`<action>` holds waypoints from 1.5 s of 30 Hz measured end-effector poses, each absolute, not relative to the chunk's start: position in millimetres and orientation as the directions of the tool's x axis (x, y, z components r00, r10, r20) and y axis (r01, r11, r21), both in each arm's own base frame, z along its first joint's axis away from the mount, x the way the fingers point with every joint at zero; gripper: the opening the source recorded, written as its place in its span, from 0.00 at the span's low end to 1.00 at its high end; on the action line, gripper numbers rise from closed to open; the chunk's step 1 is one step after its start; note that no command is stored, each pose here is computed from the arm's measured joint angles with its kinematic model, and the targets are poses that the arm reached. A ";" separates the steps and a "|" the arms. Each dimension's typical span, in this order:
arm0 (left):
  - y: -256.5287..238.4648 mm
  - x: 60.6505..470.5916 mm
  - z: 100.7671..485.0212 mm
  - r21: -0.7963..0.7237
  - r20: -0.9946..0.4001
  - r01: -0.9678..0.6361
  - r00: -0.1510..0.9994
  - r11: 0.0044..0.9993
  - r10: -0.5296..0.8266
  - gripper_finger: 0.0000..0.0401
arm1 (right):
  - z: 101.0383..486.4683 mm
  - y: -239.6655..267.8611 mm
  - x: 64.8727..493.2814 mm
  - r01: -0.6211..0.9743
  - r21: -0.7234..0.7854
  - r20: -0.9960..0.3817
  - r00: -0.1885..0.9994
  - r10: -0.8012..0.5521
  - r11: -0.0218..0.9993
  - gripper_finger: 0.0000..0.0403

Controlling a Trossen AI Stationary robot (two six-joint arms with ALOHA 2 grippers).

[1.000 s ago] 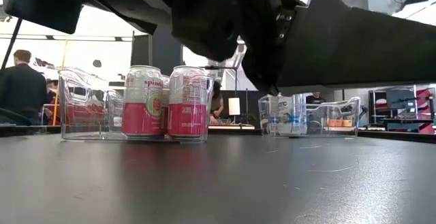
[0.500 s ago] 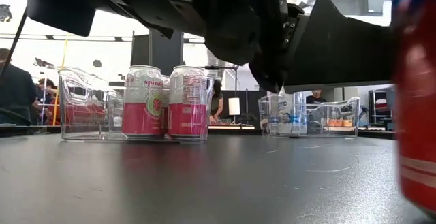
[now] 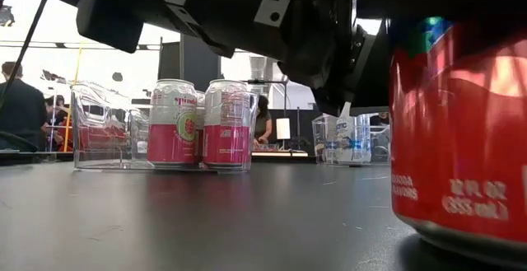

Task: Sort soda cans
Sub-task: Put the right orange soda can into the top left transparent bin

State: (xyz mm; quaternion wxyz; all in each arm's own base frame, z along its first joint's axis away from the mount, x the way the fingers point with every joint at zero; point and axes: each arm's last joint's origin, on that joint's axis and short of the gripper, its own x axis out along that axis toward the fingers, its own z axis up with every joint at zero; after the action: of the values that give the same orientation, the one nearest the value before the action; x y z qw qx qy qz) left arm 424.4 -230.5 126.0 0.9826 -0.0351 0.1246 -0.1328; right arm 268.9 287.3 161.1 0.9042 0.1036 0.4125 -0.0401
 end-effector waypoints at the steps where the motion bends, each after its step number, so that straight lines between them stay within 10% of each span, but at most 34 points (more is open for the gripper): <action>1: -229.4 425.0 126.0 -0.102 -0.235 0.250 0.934 0.963 -0.267 0.80 | 160.8 286.9 268.5 0.155 0.152 -0.760 0.650 0.015 0.976 0.63; 13: -221.1 428.9 132.9 -0.056 -0.201 0.209 0.955 0.976 -0.216 0.72 | 155.9 292.6 247.2 0.098 0.107 -0.846 0.532 0.038 0.989 0.63; 23: -194.3 403.9 242.8 0.204 -0.173 -0.015 0.984 0.979 0.051 0.72 | 166.7 291.5 233.2 0.178 0.013 -0.775 0.623 -0.103 0.984 0.63; 31: -138.4 366.1 323.2 0.273 -0.116 -0.141 0.977 0.952 0.178 0.72 | 178.1 269.2 255.8 0.183 -0.109 -0.705 0.679 -0.206 0.977 0.63; 45: -17.5 253.0 333.2 0.273 -0.003 -0.307 0.947 0.911 0.320 0.72 | 228.5 208.5 302.3 0.118 -0.308 -0.586 0.758 -0.286 0.944 0.63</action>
State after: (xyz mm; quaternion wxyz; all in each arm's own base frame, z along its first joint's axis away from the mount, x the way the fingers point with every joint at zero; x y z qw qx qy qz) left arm 253.0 -17.5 333.2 0.9773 0.1359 0.0240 0.1606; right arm 302.3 208.5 228.5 0.9289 -0.1273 0.3303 -0.1087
